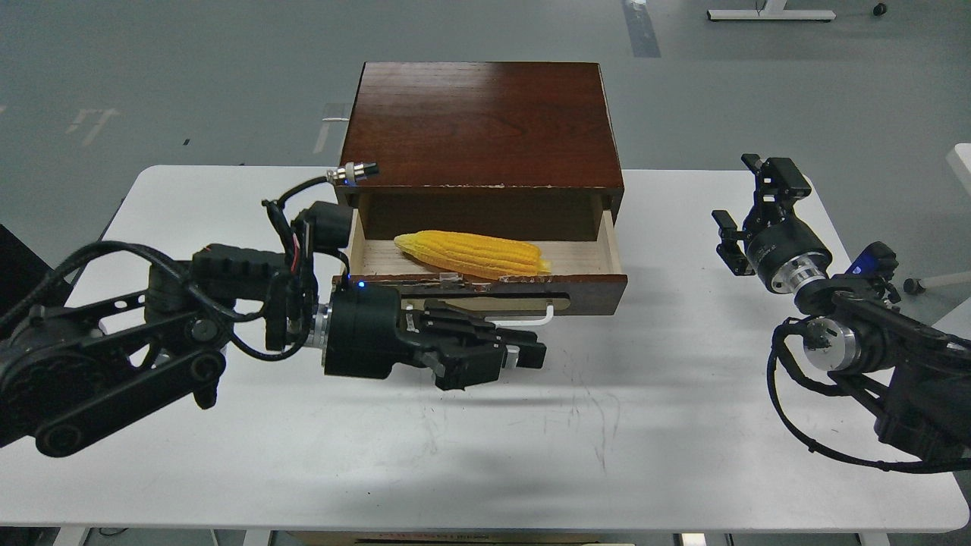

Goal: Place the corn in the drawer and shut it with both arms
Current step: 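Lower the left gripper in front of the drawer handle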

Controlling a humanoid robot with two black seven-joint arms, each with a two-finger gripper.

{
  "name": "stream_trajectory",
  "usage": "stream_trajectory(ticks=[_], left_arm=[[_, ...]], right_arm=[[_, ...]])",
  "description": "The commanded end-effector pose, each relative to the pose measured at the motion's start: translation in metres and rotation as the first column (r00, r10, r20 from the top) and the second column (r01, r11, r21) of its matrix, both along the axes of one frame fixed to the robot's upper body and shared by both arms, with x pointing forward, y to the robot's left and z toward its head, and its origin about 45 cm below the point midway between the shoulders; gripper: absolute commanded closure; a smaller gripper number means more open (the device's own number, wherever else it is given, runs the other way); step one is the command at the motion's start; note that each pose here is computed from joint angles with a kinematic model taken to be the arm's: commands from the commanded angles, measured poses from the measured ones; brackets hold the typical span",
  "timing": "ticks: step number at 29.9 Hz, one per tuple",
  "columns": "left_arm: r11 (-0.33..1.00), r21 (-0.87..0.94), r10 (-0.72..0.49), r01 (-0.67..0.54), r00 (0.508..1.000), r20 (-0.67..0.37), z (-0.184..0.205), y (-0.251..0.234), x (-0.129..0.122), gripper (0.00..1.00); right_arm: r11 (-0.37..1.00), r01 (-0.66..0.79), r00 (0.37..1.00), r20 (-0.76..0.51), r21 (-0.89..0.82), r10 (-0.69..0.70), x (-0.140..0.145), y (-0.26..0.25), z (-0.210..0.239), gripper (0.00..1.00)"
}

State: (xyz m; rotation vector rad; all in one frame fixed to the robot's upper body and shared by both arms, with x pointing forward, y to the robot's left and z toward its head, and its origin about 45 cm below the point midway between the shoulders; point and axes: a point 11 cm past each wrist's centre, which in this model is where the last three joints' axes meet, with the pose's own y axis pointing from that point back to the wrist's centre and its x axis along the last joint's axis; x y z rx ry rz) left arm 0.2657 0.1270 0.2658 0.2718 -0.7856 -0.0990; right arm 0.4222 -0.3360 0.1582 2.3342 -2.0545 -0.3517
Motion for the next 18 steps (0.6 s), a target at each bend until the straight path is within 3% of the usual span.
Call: stream_trajectory(ticks=[1, 8, 12, 18], left_arm=[[1.000, 0.023, 0.017, -0.016, 0.998, -0.063, -0.027, 0.007, -0.013, 1.00], [0.993, 0.040, 0.121, -0.115, 0.975, -0.186, -0.062, 0.023, -0.024, 1.00], [0.970, -0.005, 0.229, -0.242, 0.927, -0.297, -0.075, 0.031, -0.020, 1.00], [0.927, -0.026, 0.338, -0.375, 0.863, -0.376, -0.081, 0.045, -0.004, 1.00]], right_arm=[[1.000, 0.003, 1.000, -0.004, 0.002, -0.003, -0.001, -0.001, -0.002, 0.03], [1.000, 0.003, 1.000, -0.008, 0.003, -0.003, -0.003, -0.001, -0.004, 0.03], [1.000, 0.001, 1.000, -0.008, 0.003, -0.001, -0.003, 0.000, -0.004, 0.03], [1.000, 0.001, 1.000, -0.008, 0.003, -0.001, -0.003, 0.000, -0.004, 0.03]])
